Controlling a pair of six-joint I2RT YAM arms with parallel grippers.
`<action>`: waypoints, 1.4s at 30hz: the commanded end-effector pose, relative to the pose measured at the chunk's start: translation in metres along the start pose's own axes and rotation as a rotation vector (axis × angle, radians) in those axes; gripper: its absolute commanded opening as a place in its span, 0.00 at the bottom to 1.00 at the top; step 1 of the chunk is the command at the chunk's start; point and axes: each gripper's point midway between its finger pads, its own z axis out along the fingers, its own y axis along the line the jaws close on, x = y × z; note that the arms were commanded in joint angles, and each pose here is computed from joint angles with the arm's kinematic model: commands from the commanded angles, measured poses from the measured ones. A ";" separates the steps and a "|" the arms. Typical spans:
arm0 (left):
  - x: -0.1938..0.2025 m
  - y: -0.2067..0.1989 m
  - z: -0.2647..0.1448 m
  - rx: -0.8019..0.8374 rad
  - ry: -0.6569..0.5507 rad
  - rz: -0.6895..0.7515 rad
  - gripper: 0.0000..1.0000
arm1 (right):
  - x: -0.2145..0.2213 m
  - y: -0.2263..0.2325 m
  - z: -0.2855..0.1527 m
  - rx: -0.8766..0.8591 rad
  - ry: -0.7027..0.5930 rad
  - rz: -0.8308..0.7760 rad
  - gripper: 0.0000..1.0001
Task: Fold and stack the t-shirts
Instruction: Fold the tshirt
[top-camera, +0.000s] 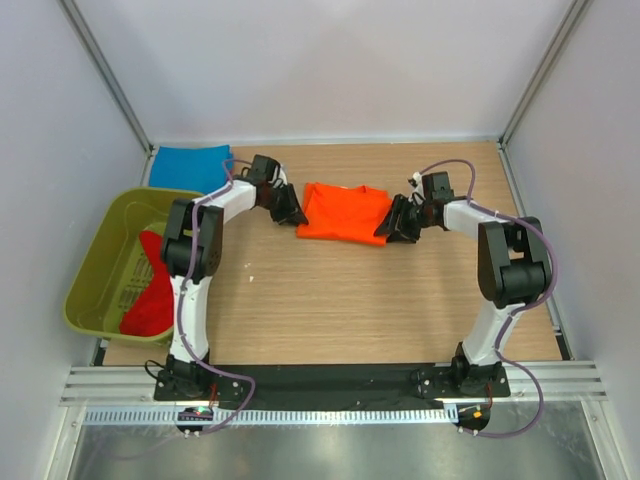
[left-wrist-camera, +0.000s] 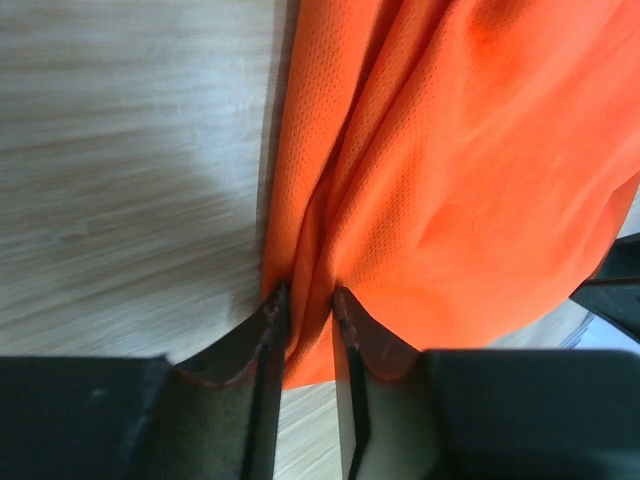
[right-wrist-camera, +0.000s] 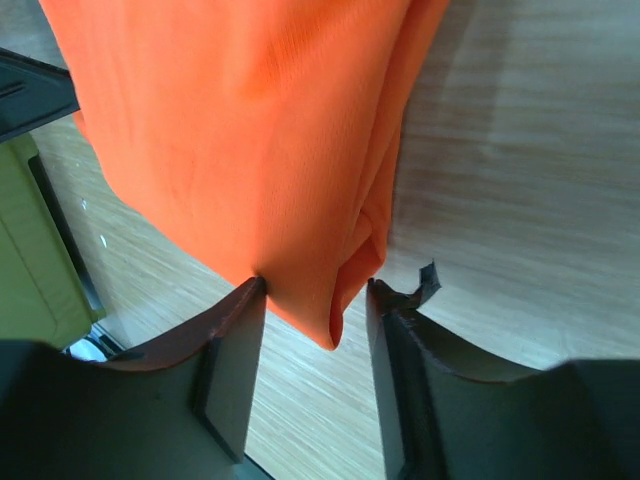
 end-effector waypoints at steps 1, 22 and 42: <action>0.012 -0.014 -0.012 0.034 0.013 0.050 0.21 | -0.005 0.021 -0.017 -0.062 -0.064 -0.083 0.50; 0.018 -0.040 -0.087 -0.067 -0.113 0.363 0.48 | -0.002 0.021 -0.060 -0.054 -0.208 -0.189 0.62; -0.007 -0.043 -0.030 0.142 -0.015 0.591 0.53 | -0.063 0.006 0.010 -0.270 -0.092 -0.380 0.64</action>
